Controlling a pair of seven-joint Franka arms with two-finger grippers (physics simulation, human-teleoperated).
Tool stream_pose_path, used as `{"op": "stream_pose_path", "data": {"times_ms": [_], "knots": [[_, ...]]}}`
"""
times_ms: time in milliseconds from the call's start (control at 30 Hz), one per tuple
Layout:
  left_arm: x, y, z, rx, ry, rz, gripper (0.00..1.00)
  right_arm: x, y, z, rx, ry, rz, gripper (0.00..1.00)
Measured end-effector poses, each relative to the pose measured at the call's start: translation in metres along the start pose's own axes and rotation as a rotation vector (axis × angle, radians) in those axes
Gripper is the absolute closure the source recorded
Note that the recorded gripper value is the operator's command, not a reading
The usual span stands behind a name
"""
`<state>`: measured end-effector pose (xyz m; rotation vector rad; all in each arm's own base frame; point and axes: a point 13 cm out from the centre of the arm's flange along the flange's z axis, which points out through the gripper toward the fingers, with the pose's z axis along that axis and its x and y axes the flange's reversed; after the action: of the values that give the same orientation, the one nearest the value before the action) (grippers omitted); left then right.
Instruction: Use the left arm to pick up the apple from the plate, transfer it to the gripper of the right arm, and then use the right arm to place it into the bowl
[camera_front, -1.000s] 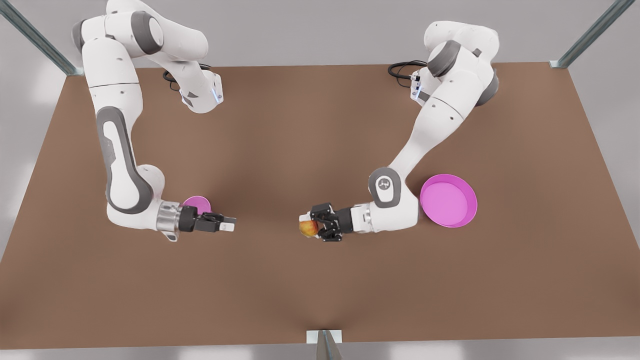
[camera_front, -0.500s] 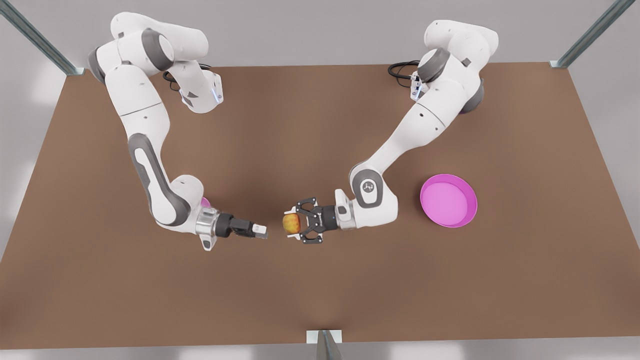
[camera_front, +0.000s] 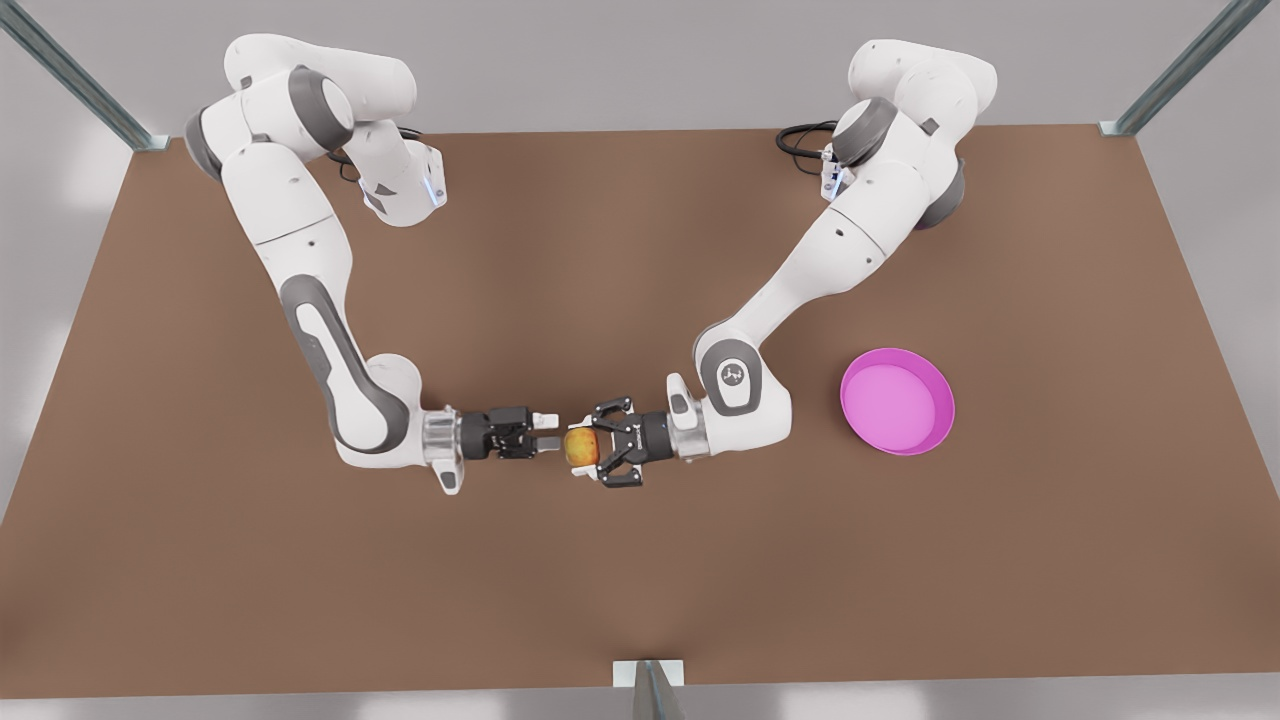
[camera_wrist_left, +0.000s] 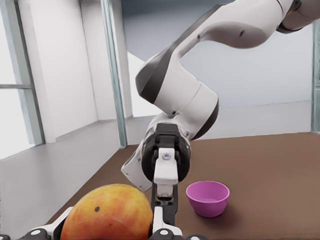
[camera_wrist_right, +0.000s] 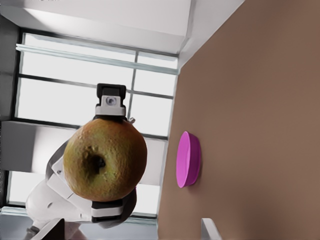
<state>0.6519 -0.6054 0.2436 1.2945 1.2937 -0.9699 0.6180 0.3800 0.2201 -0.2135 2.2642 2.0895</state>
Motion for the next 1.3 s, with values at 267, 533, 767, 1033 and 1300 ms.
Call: {"op": "stream_pose_path", "data": {"times_ms": [267, 533, 767, 1033, 1300], "knots": [[0.013, -0.002, 0.001, 0.002, 0.006, 0.102, 0.31, -0.021, 0.018, 0.013, -0.072, -0.063, -0.015, 0.0], [0.013, -0.003, 0.001, 0.003, 0.006, 0.179, 0.31, -0.038, 0.011, 0.028, -0.096, -0.115, -0.013, 0.0], [0.013, -0.003, 0.001, 0.003, 0.005, 0.224, 0.31, -0.041, 0.013, 0.052, -0.103, -0.132, -0.016, 0.0], [0.013, -0.003, 0.001, 0.003, 0.006, 0.258, 0.29, -0.042, 0.005, 0.06, -0.085, -0.149, -0.01, 0.0], [0.013, -0.002, 0.0, 0.003, 0.006, 0.279, 0.21, -0.04, 0.009, 0.069, -0.081, -0.146, -0.019, 0.42]]}}
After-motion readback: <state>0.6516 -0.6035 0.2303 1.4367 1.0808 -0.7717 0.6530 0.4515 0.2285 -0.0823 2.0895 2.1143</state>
